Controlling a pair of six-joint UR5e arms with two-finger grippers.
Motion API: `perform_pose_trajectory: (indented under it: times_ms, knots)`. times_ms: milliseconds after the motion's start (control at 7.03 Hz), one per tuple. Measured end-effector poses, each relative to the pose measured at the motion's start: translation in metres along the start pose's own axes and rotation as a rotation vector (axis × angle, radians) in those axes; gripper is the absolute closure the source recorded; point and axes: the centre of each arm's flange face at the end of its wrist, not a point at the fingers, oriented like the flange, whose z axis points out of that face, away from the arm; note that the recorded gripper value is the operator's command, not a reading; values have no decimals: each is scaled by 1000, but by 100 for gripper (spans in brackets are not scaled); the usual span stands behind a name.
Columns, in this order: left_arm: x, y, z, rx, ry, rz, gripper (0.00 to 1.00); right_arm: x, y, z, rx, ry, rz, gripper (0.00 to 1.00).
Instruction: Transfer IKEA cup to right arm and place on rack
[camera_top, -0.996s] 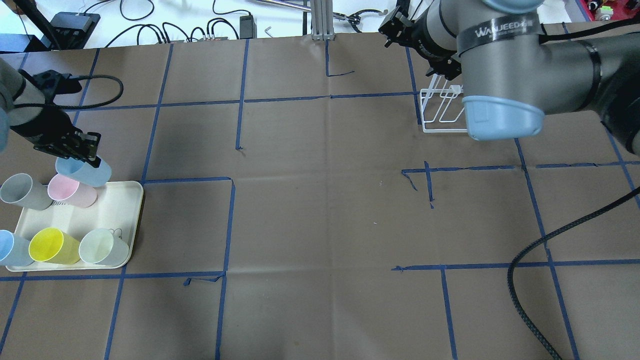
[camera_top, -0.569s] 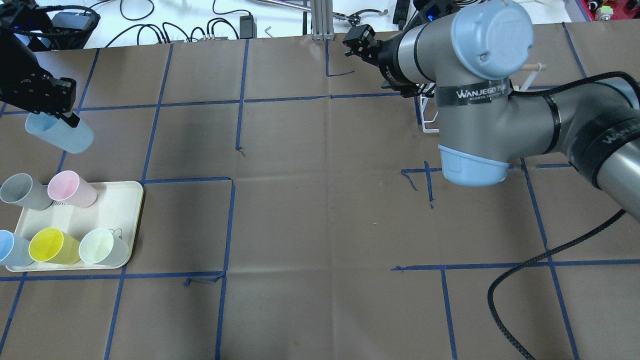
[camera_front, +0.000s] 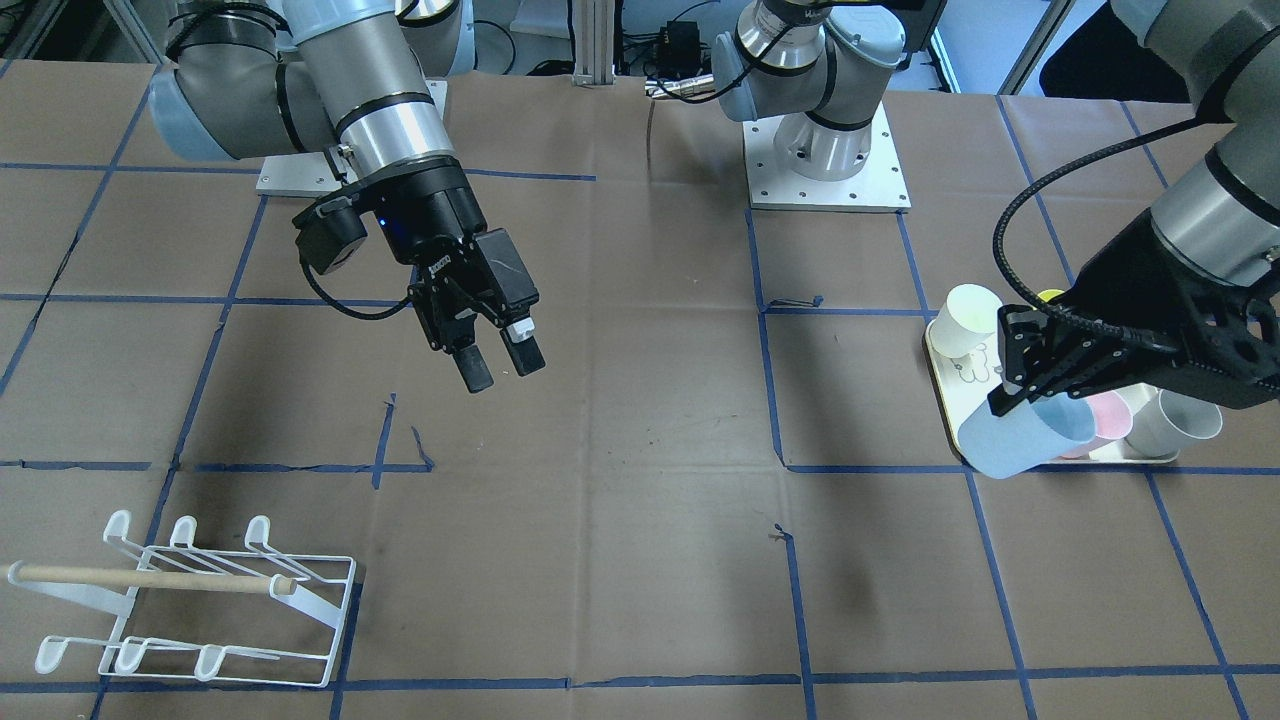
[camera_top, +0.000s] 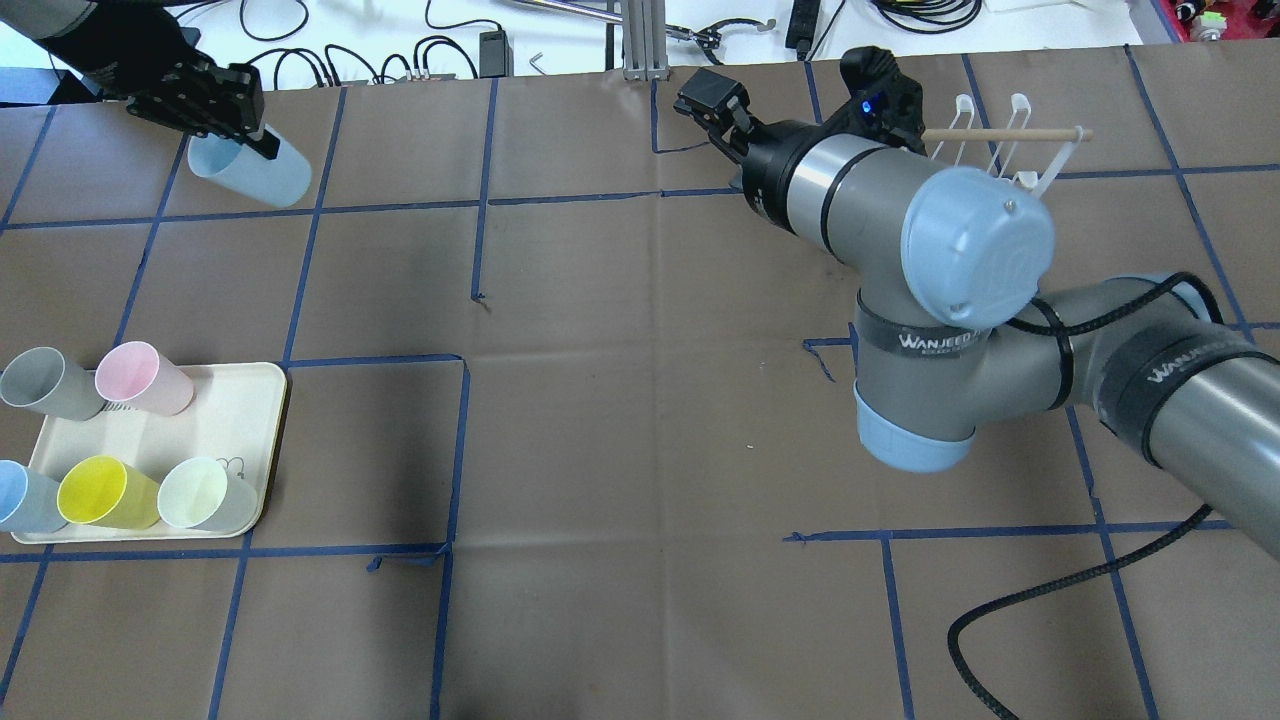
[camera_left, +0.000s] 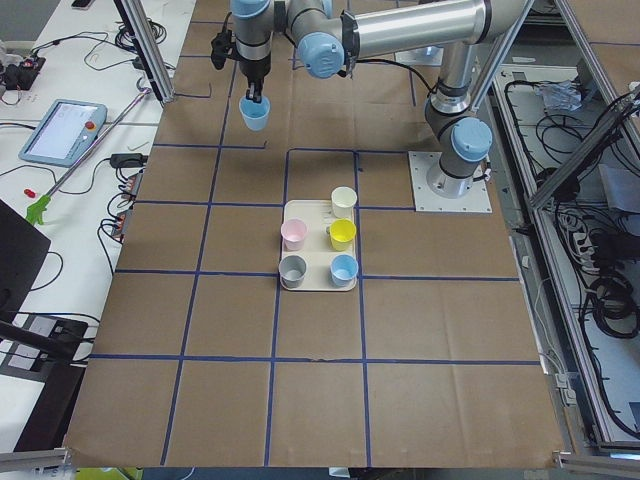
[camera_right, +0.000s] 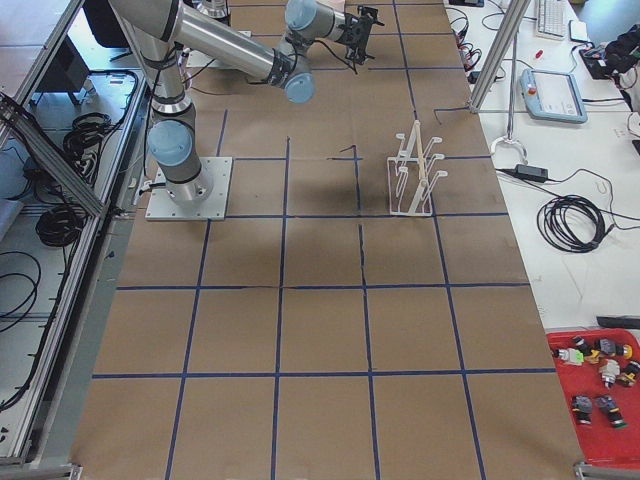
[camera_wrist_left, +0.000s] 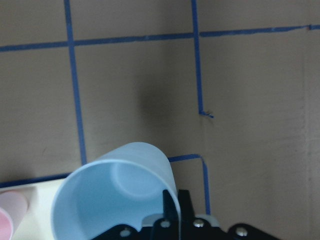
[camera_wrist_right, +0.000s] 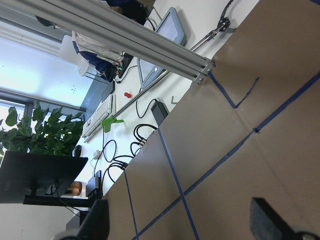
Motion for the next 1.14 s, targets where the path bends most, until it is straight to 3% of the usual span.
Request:
perform_pose_trajectory:
  times_ms: [427,854,1139]
  knots:
    - [24,-6,41,341,237,133,100,31,34,-17,31,-105,8,0]
    - [52,28,72,622,429,325,99,30,36,-20,38,-209,294,0]
    - [85,58,101,741,492,482,99,39,38,-12,40,-268,432,0]
